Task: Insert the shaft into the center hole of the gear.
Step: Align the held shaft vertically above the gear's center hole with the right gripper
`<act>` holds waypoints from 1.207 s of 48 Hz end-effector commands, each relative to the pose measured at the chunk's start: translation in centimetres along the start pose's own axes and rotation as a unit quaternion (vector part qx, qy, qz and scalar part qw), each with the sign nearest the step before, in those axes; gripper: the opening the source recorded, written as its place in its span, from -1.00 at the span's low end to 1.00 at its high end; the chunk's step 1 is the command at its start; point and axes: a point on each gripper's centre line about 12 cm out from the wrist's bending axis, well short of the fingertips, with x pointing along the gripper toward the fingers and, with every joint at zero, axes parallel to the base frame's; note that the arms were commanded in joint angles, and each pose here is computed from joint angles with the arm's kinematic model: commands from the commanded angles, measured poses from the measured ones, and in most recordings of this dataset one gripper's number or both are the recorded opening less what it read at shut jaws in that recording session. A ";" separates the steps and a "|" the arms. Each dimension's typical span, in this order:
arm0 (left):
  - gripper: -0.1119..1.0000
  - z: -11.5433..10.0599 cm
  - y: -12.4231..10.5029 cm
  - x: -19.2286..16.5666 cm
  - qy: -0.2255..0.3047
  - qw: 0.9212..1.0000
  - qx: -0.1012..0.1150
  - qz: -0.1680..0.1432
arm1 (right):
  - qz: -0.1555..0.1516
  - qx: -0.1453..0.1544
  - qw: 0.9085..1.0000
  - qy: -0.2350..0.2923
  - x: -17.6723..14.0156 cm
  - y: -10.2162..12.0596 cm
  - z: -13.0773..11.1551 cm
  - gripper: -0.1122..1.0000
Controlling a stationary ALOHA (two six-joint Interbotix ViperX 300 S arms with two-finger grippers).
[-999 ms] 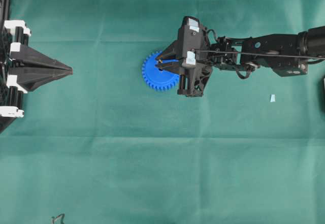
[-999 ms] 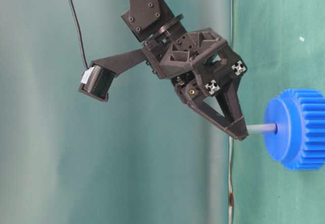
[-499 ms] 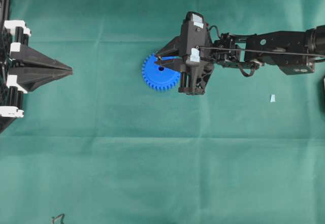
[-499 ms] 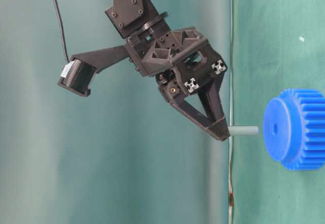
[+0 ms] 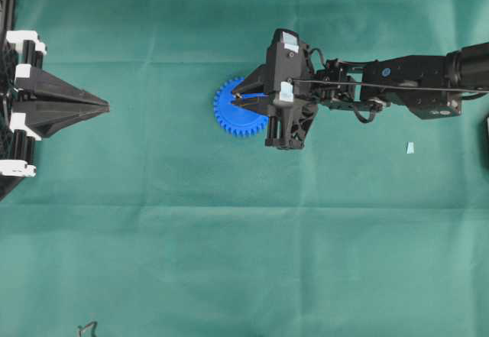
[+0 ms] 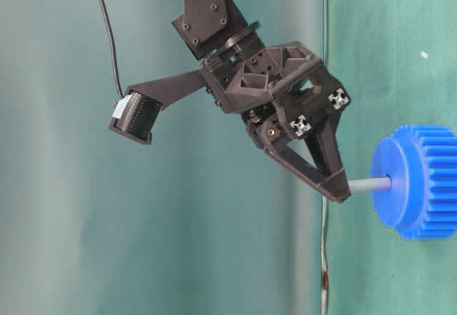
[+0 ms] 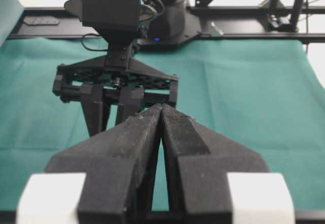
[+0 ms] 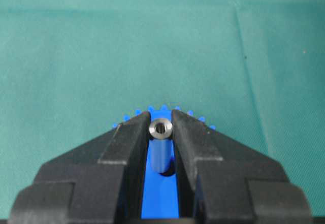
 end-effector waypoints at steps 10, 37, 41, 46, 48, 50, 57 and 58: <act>-0.80 1.0 0.0 0.2 -0.012 1.000 0.000 -0.002 | 0.002 0.002 1.000 -0.019 -0.3 0.1 1.4 -0.50; -0.80 0.9 0.0 0.2 -0.012 1.000 0.000 -0.002 | -0.003 -0.004 0.998 -0.057 -1.4 -0.4 3.3 -0.50; -0.80 0.9 0.0 0.2 -0.012 1.000 0.000 -0.001 | -0.005 -0.002 0.998 -0.065 -1.2 -0.6 3.3 -0.50; -0.80 1.0 0.0 0.2 -0.012 1.000 0.001 -0.001 | -0.007 -0.001 0.998 -0.067 -0.7 -0.8 3.0 -0.50; -0.80 1.0 0.0 0.2 -0.012 1.000 0.000 -0.001 | -0.007 0.001 0.998 -0.064 -0.5 -0.8 2.8 -0.50; -0.80 1.0 0.0 0.2 -0.012 1.000 0.000 -0.002 | -0.007 0.001 0.998 -0.062 -0.4 -0.8 2.7 -0.50; -0.80 0.9 0.0 0.2 -0.012 1.000 0.000 -0.002 | -0.008 0.004 0.998 -0.058 -0.3 -0.9 2.3 -0.50; -0.80 0.9 0.0 0.2 -0.012 1.000 0.000 -0.001 | -0.008 0.004 0.998 -0.057 -0.3 -0.9 2.3 -0.50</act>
